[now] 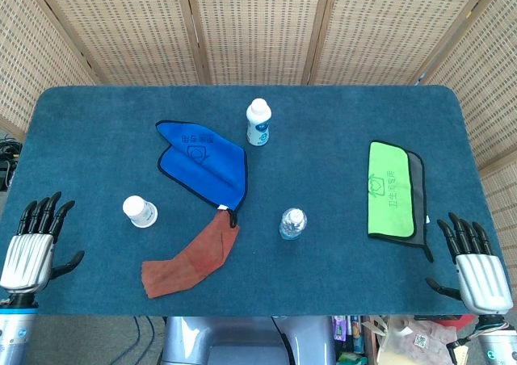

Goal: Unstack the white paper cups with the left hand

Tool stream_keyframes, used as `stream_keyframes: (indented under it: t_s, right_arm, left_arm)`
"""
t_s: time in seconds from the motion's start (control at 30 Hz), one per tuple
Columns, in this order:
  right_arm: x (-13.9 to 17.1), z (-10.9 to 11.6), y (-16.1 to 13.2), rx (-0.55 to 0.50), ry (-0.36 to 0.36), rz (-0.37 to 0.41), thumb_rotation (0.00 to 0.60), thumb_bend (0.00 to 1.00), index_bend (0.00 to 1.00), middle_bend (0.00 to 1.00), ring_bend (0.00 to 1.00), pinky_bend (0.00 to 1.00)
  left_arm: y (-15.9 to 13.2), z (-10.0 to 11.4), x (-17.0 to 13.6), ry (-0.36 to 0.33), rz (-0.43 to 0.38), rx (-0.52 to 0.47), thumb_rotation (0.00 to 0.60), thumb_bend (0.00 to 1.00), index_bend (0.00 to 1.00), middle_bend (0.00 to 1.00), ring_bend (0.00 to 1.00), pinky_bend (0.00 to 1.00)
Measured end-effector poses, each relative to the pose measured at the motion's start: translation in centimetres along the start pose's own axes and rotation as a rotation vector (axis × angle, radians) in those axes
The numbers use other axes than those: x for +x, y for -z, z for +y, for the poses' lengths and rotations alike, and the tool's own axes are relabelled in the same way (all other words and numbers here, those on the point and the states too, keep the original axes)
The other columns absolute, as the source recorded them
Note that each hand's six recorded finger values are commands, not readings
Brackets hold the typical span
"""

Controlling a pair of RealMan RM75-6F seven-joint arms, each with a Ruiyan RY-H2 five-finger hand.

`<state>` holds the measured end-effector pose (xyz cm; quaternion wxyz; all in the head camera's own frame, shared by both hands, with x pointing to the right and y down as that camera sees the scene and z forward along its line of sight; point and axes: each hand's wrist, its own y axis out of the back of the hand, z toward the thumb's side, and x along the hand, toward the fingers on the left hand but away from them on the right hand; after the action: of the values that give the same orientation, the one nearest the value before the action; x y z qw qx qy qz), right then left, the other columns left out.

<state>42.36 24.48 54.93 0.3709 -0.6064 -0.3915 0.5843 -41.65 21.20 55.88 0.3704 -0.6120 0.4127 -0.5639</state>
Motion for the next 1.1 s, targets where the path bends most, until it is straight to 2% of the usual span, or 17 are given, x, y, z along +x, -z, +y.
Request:
stream_keyframes:
  t_s: [0.23, 0.47, 0.8, 1.1]
  right_arm:
    - [-0.1, 0.1, 0.1, -0.003, 0.002, -0.004, 0.6, 0.12, 0.0, 0.0, 0.0, 0.0]
    - [0.0, 0.0, 0.0, -0.005, 0.001, -0.001, 0.6, 0.12, 0.0, 0.0, 0.0, 0.0]
    - [-0.1, 0.1, 0.1, -0.01, 0.002, -0.003, 0.6, 0.12, 0.0, 0.0, 0.0, 0.0]
    - [-0.2, 0.2, 0.3, -0.02, 0.003, -0.003, 0.6, 0.12, 0.0, 0.0, 0.0, 0.0]
  left_arm:
    - [-0.7, 1.1, 2.9, 0.04, -0.004, -0.003, 0.6, 0.24, 0.2, 0.0, 0.0, 0.0]
    - [-1.4, 1.5, 6.5, 0.143, 0.011, 0.025, 0.6, 0.24, 0.2, 0.0, 0.0, 0.0]
    - [-3.5, 0.8, 10.3, 0.318, 0.032, 0.084, 0.6, 0.24, 0.23, 0.0, 0.0, 0.0]
    - [-5.9, -0.7, 12.4, 0.414, 0.05, 0.115, 0.6, 0.24, 0.26, 0.0, 0.0, 0.0]
